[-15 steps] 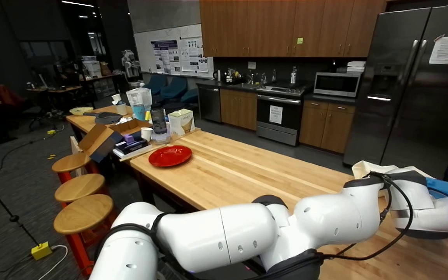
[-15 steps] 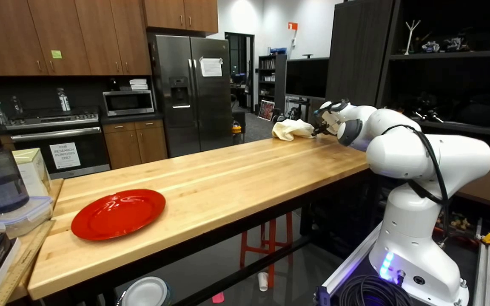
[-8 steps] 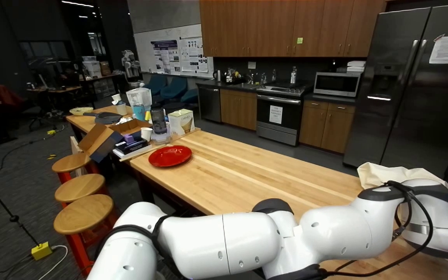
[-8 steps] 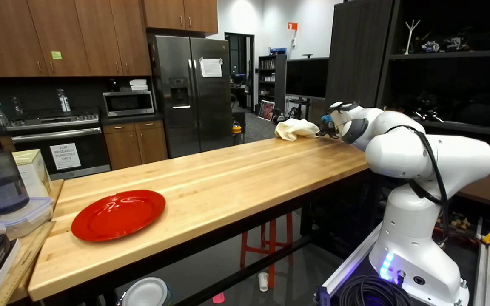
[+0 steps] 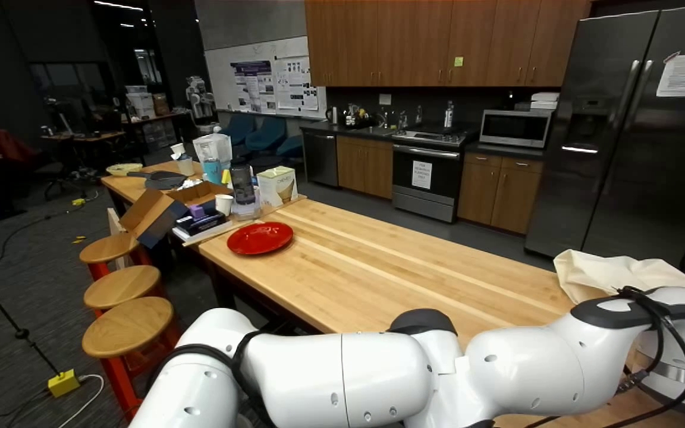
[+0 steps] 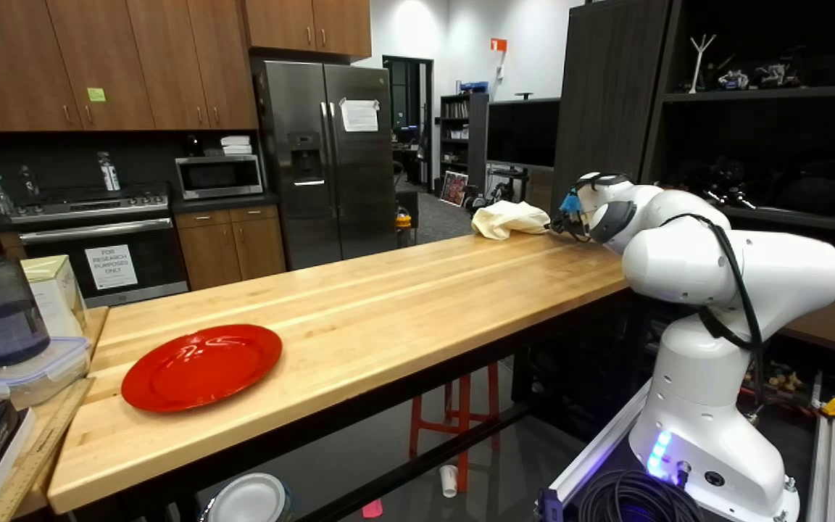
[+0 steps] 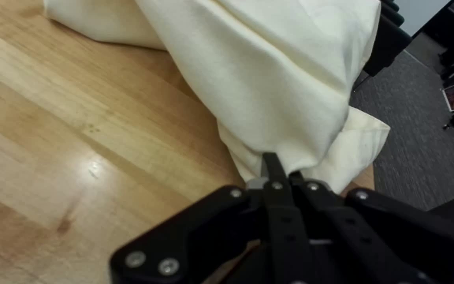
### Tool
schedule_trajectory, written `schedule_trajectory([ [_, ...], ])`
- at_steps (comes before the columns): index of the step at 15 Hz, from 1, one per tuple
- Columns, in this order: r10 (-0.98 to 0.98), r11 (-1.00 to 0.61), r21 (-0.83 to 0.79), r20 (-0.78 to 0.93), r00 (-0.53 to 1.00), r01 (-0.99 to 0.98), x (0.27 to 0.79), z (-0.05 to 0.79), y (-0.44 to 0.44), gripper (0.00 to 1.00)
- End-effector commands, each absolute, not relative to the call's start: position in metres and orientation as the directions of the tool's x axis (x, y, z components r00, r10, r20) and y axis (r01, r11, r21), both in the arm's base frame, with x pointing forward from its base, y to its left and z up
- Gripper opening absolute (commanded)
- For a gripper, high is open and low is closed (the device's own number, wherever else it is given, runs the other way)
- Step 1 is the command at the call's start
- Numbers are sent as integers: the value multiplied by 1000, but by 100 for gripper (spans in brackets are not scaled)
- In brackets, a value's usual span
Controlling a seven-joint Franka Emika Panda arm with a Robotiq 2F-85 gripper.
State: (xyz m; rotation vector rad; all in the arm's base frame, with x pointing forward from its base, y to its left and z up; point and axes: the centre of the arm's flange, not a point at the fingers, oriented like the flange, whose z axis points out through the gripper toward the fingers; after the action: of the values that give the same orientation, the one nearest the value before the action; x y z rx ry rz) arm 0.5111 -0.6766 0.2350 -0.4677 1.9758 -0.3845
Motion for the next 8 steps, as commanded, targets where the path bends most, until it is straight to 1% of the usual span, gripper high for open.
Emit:
schedule_trajectory([
  [1, -490, 870, -466, -778, -394, -162, 510, 235, -677, 2],
  [5, -498, 866, -472, -775, -390, -166, 509, 234, -678, 2],
  [6, -505, 862, -470, -767, -396, -190, 512, 230, -678, 1],
  [8, -586, 810, -519, -732, -348, -272, 497, 226, -652, 1],
])
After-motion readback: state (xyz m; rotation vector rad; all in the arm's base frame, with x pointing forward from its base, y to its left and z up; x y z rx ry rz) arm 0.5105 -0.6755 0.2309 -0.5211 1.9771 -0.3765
